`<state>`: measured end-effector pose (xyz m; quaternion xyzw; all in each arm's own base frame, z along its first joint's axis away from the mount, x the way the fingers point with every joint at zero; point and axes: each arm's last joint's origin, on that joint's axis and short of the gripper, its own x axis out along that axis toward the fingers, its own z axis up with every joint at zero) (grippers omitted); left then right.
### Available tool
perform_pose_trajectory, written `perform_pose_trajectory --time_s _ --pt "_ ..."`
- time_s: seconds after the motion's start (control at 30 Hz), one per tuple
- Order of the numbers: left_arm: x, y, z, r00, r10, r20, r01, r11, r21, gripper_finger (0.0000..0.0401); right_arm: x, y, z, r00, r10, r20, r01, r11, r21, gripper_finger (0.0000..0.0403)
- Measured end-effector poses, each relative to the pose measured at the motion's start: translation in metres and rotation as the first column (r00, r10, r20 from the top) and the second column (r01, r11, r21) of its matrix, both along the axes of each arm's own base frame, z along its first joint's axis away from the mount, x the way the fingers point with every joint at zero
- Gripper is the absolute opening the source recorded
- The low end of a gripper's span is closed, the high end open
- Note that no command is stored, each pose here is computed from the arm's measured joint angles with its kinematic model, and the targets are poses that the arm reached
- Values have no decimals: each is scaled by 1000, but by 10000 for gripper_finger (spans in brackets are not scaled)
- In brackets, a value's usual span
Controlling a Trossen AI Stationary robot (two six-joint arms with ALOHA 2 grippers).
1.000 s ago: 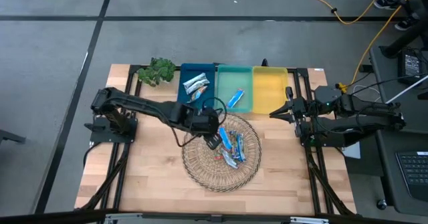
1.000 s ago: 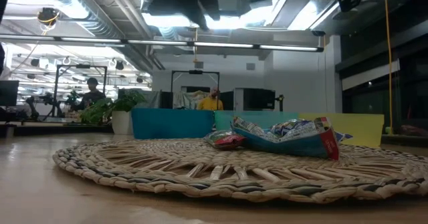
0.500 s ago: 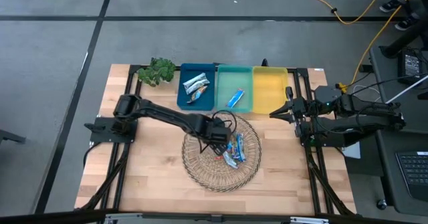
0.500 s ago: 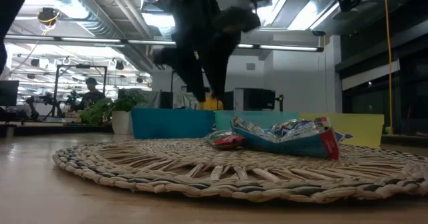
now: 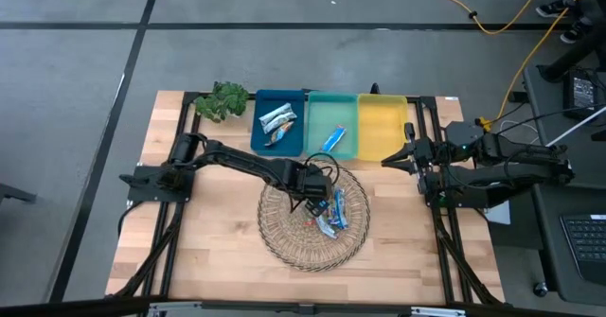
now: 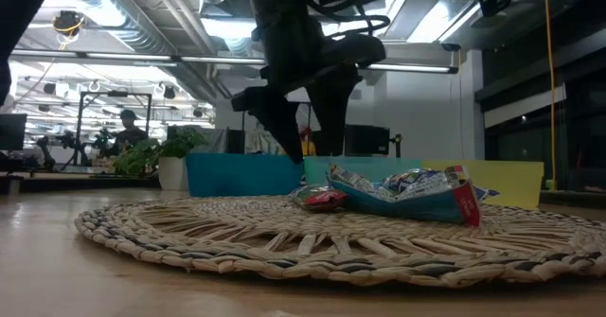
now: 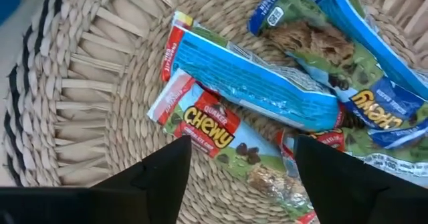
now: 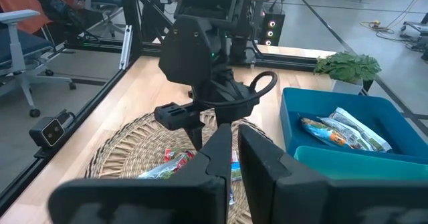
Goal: Pick and place Granola Bars by type
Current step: Put the orange granola bar into the green bin
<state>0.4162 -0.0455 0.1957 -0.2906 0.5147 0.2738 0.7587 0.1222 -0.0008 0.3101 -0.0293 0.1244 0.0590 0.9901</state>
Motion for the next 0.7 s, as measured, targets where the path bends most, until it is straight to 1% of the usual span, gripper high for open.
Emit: perform_pose_trajectory --time_s 0.13,0.27,0.3,0.4,0.57,0.7 --pt "0 1 -1 1000 4 -3 -4 1000 6 267 0 0 0 1000 0 0 0 1000 0 32" --pt "4 2 -13 1000 3 -26 -3 1000 5 270 0 0 0 1000 0 0 0 1000 0 32" --pt "7 2 -16 1000 0 -15 0 1000 -4 270 0 0 0 1000 0 1 0 1000 0 32" --pt "9 3 -28 999 -8 -39 7 999 -36 270 0 0 0 1000 0 -1 0 1000 0 32" --pt "12 3 -38 998 23 -55 -25 999 -44 270 0 0 0 1000 0 -1 0 1000 0 32" --pt "12 3 -40 997 51 -56 -53 998 -39 269 0 0 0 1000 0 0 0 1000 0 32"
